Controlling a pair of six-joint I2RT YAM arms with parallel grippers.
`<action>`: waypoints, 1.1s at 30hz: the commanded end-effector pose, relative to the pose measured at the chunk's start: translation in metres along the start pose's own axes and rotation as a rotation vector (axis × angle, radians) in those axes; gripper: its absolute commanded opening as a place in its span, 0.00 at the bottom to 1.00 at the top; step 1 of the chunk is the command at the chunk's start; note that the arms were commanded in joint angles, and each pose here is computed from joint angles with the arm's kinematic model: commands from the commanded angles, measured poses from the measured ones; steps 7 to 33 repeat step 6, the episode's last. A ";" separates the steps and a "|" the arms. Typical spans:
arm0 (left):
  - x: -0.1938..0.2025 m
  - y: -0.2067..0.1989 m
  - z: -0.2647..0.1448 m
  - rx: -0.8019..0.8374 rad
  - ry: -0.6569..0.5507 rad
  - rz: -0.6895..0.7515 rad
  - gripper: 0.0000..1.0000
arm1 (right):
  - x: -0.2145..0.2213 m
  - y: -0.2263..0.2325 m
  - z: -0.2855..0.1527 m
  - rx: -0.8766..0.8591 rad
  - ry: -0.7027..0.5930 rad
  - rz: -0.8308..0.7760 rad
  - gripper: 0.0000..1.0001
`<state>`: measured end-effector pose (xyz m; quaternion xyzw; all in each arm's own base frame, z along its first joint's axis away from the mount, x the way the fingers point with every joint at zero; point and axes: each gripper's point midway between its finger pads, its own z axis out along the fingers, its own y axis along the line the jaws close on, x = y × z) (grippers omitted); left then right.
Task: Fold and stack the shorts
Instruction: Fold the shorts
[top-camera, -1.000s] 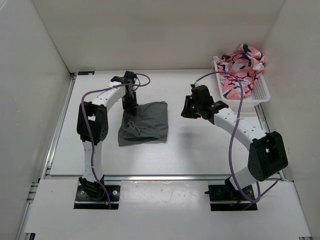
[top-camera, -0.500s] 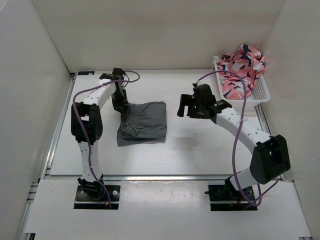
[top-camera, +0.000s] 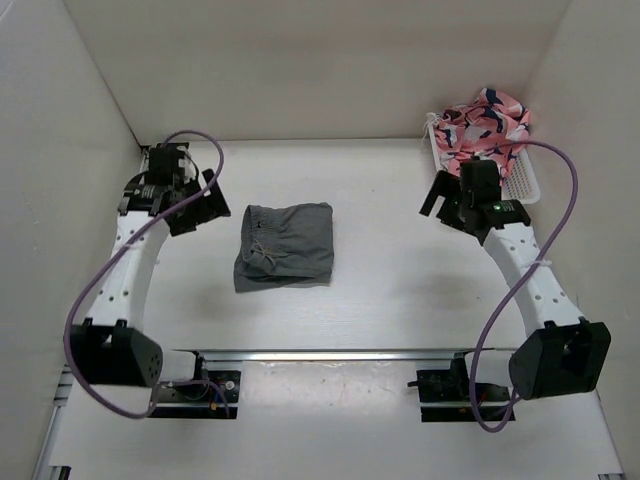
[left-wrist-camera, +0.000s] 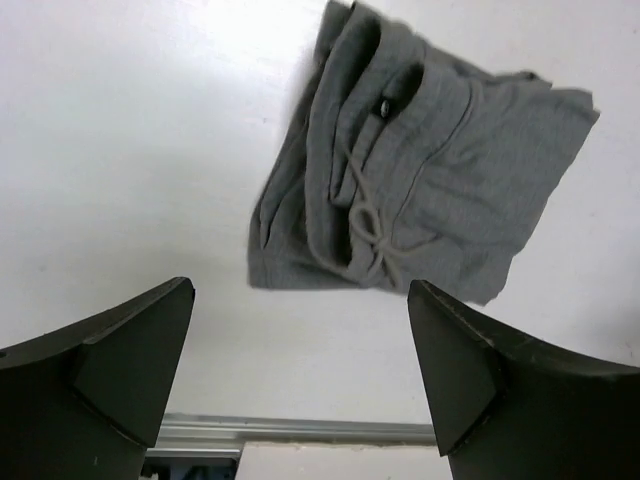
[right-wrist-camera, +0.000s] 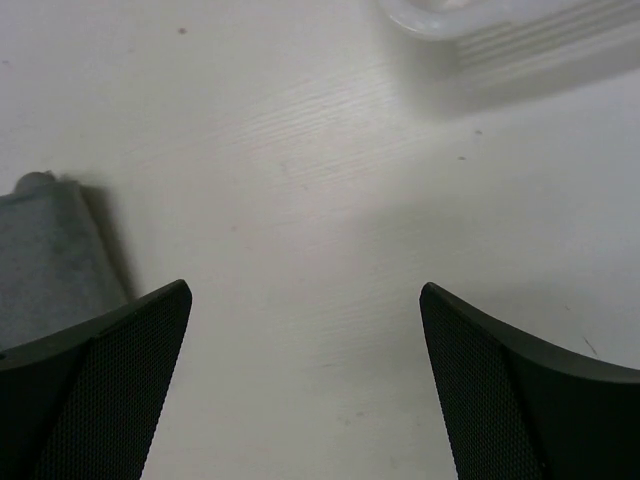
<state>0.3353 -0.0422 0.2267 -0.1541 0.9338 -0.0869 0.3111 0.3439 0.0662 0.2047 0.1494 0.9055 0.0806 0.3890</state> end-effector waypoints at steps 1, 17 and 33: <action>0.011 -0.001 -0.014 0.047 -0.069 -0.044 1.00 | 0.023 -0.033 -0.005 0.090 0.066 0.009 0.99; 0.029 0.007 -0.030 0.050 -0.102 -0.068 1.00 | 0.034 -0.040 -0.009 0.086 0.067 -0.005 0.97; 0.029 0.007 -0.030 0.050 -0.102 -0.068 1.00 | 0.034 -0.040 -0.009 0.086 0.067 -0.005 0.97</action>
